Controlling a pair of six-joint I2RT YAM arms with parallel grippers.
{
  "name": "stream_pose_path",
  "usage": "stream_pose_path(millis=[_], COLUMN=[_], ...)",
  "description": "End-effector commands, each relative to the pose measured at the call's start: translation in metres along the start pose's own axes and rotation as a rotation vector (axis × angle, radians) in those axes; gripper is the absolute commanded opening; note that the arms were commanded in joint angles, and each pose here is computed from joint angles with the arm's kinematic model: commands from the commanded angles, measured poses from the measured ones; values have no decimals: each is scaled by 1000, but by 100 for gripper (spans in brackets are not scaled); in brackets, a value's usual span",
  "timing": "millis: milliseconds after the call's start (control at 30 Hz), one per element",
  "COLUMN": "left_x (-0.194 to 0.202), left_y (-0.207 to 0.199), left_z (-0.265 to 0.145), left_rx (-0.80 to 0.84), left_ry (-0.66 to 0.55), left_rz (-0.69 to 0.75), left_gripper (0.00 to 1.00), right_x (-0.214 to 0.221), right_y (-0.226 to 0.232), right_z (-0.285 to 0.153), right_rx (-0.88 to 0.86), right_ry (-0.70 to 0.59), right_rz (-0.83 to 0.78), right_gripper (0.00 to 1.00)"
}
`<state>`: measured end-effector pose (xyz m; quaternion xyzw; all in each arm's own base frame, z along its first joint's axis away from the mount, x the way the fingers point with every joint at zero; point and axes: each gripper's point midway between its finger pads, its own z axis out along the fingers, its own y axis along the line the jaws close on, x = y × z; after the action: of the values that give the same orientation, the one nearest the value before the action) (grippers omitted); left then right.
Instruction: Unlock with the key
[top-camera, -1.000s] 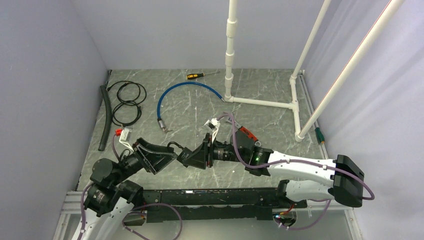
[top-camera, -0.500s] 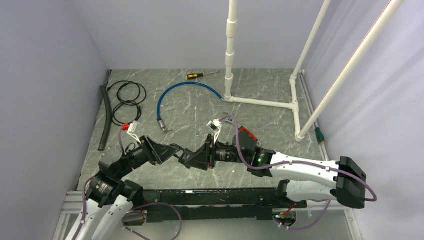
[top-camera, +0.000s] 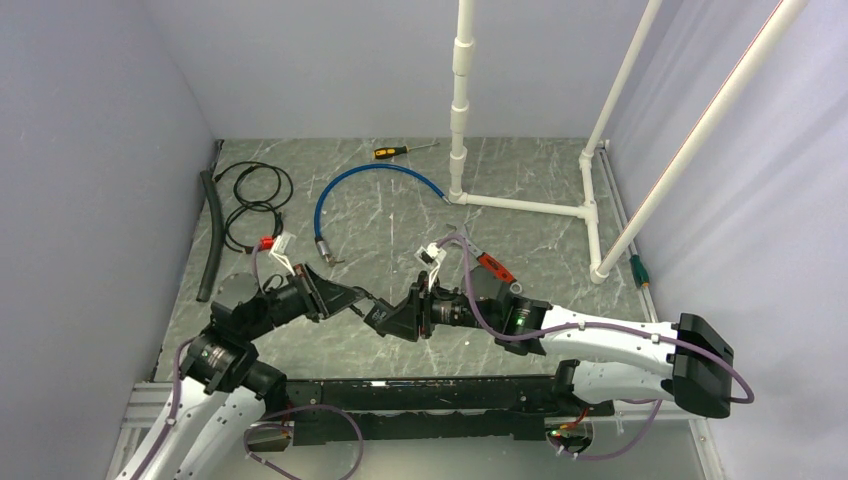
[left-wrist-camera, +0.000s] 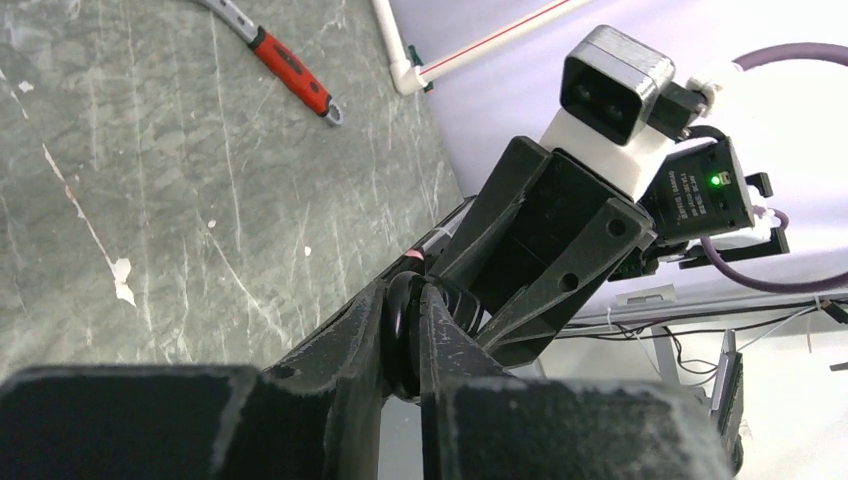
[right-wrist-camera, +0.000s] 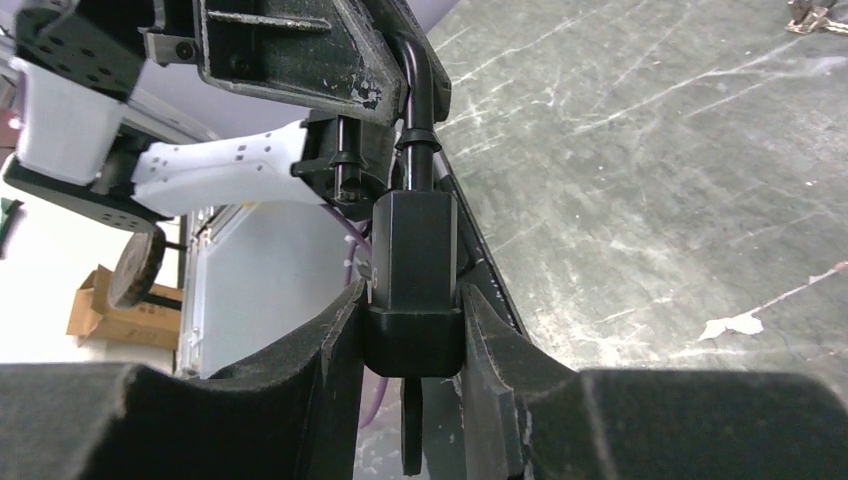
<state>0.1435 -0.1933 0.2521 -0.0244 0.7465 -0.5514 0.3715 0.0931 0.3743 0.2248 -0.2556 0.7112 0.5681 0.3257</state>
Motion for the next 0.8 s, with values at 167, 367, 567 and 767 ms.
stream_pose_path(millis=[167,367,567,767], left_x=[-2,4,14,31], left_y=[37,51,64,91], left_z=[8,10,16,24], left_rx=[-242,-322,-375,-426], left_ry=[48,85,124,167], left_rz=[-77,-136,-230,-299], left_gripper=[3,4,0,4], right_x=[-41,-39,-31,-6], right_y=[34,0,-39,-69], right_z=[-7,-9,-9,5], right_rx=[-37,190,383,496], right_ry=[-121,-106,-79,-24], right_rz=[-140,-229,-325,-427], right_gripper=[0,0,0,0])
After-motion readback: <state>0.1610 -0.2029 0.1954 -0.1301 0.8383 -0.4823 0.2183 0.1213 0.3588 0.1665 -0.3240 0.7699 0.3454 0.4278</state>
